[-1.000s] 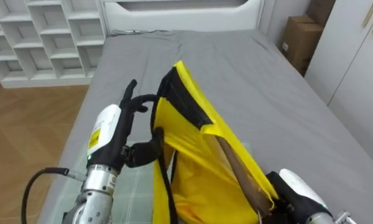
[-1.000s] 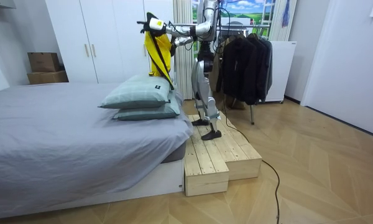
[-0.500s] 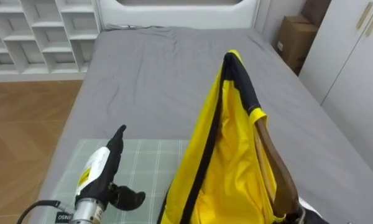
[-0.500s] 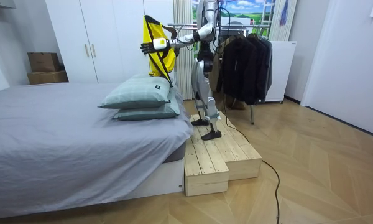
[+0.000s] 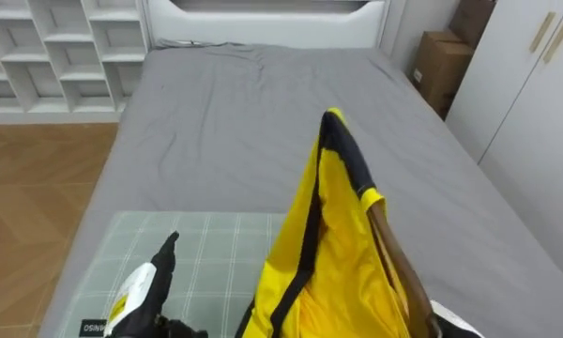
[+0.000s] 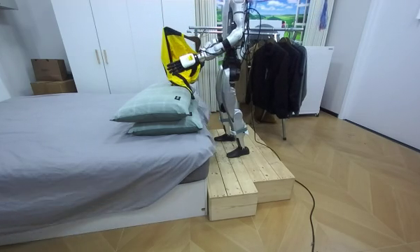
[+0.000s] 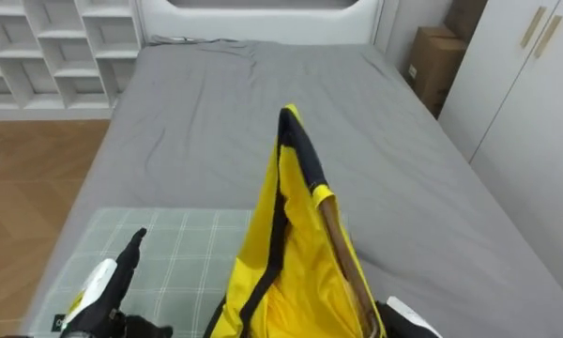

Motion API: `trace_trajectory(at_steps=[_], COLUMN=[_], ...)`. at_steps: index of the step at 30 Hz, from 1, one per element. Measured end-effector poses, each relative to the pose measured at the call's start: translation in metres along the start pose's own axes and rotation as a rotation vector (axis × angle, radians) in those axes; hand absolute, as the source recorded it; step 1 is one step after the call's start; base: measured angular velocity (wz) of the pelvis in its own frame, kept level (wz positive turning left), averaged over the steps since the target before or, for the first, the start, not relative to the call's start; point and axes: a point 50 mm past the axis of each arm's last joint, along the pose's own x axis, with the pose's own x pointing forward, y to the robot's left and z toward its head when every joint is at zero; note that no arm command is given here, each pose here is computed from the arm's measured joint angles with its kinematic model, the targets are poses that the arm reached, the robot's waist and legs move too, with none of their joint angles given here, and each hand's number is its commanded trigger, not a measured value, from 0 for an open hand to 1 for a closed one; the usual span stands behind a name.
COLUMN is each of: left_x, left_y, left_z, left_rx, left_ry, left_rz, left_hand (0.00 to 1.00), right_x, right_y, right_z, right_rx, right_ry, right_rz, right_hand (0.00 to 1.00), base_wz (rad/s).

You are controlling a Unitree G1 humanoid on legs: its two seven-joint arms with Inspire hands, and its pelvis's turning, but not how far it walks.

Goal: Hang clothes

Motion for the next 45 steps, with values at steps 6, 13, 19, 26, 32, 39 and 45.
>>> trace_trajectory(at_steps=[6,13,19,26,32,39,45], left_x=[-0.006,-0.015,-0.030,-0.050,-0.061,-0.069,-0.071], left_y=[-0.004,-0.013,-0.029,-0.038,-0.038,-0.039,-0.034], left_z=[-0.016,-0.036,-0.062,-0.087,-0.101,-0.111,-0.117], left_rx=[0.002,0.016,0.030,0.046,0.075,0.195,0.174], left_ry=[0.075,0.173,0.314,0.429,0.483,0.513,0.571], left_rz=[-0.024,-0.057,-0.129,-0.188,-0.213,-0.298,-0.279], left_hand=[0.00,0.00,0.00,0.00,0.00,0.00,0.00], right_x=[-0.002,-0.005,-0.007,-0.010,-0.011,-0.017,-0.018], right_y=[0.005,0.011,0.015,0.021,0.024,0.034,0.035], right_z=[-0.007,-0.015,-0.021,-0.029,-0.031,-0.044,-0.045], right_rx=[-0.016,-0.002,-0.049,-0.063,-0.052,-0.033,-0.036], right_ry=[0.044,0.083,0.134,0.174,0.181,0.222,0.237], right_rz=[0.021,0.034,0.024,0.020,0.002,0.044,0.062], right_hand=[1.00,1.00,1.00,1.00,1.00,1.00,1.00], base_wz=[0.00,0.00,-0.04,-0.12,-0.26,-0.25,-0.70])
